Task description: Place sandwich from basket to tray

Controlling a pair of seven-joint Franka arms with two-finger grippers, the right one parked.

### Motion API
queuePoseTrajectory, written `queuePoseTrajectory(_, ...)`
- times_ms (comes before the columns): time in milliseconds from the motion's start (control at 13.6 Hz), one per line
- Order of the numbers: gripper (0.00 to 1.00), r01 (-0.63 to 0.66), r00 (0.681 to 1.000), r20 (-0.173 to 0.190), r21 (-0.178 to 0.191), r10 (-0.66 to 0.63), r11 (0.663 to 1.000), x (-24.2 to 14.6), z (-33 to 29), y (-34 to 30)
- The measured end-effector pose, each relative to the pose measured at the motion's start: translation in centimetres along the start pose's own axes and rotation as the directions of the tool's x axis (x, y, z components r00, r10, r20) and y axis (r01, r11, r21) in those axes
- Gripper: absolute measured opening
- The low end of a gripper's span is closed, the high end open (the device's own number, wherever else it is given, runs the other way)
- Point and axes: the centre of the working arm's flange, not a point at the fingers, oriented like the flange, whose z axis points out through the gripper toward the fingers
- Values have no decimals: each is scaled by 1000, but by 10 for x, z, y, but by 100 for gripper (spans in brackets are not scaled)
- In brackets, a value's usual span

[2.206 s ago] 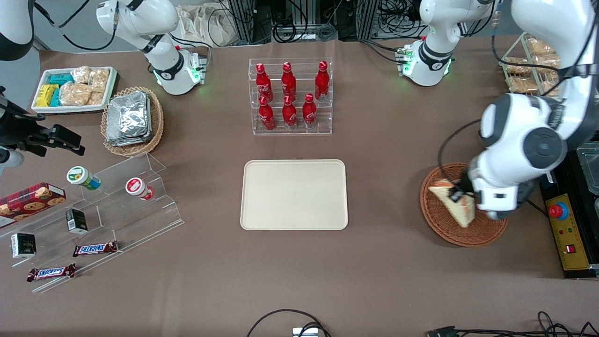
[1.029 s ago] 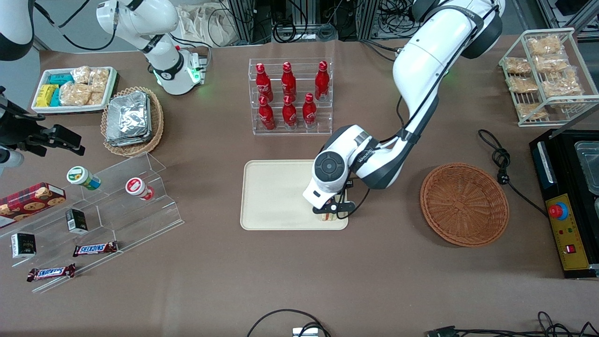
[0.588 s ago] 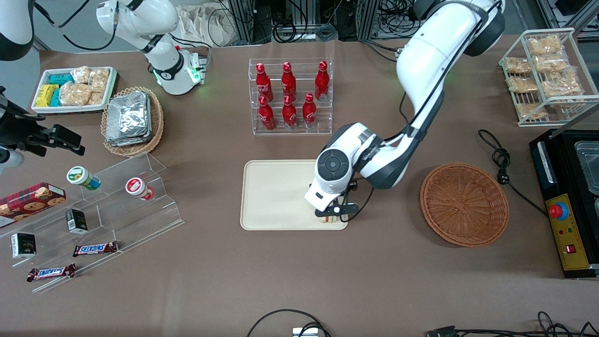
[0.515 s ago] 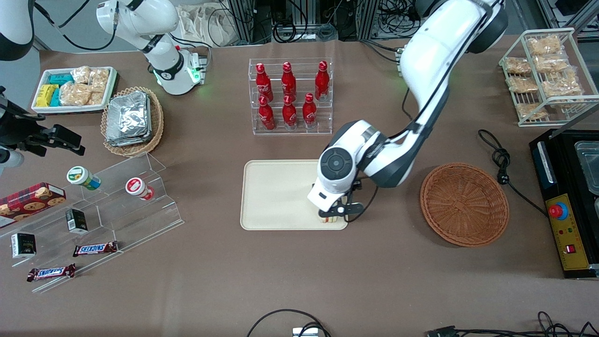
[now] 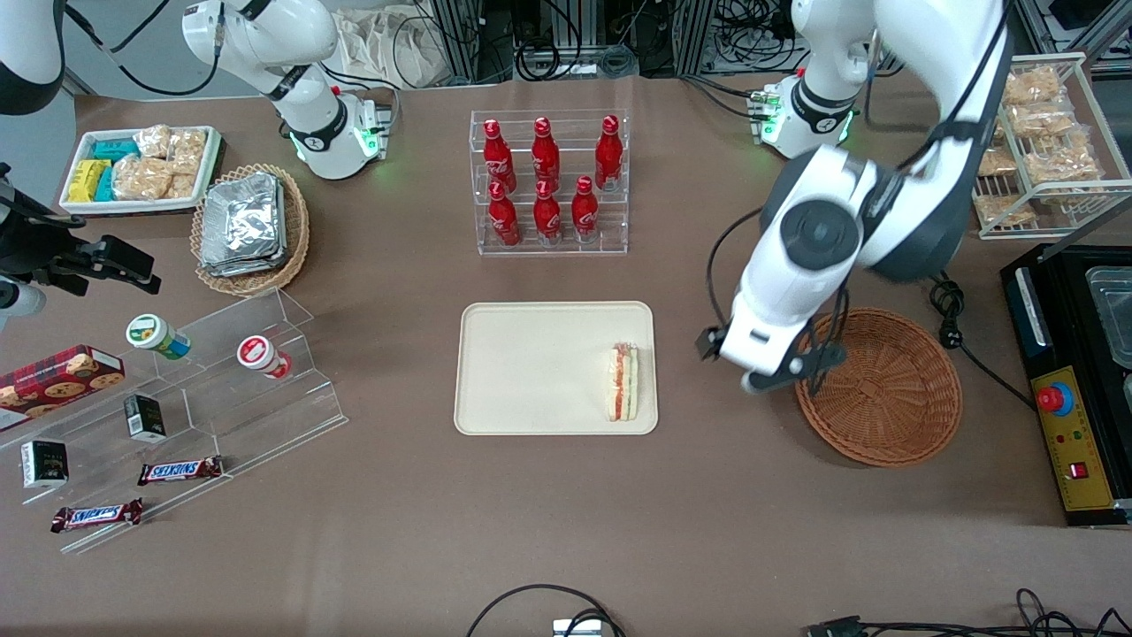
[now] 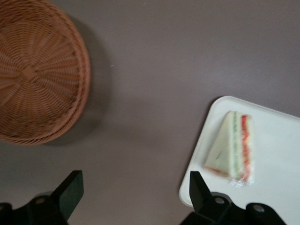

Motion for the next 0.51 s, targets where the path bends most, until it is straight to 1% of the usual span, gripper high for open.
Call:
queuePoseTrajectory(74,100,-17,1000,3,5,17,1000,-11,-4,-19)
queuePoseTrajectory(147,100,-32,999,12,5,32,999,-13,-10,-42)
queuePoseTrajectory(294,100,-65,998,23,4,65,998,3,-30,-93)
queuePoseTrajectory(515,100,-87,996,18,-5,87,996,35,-54,-152)
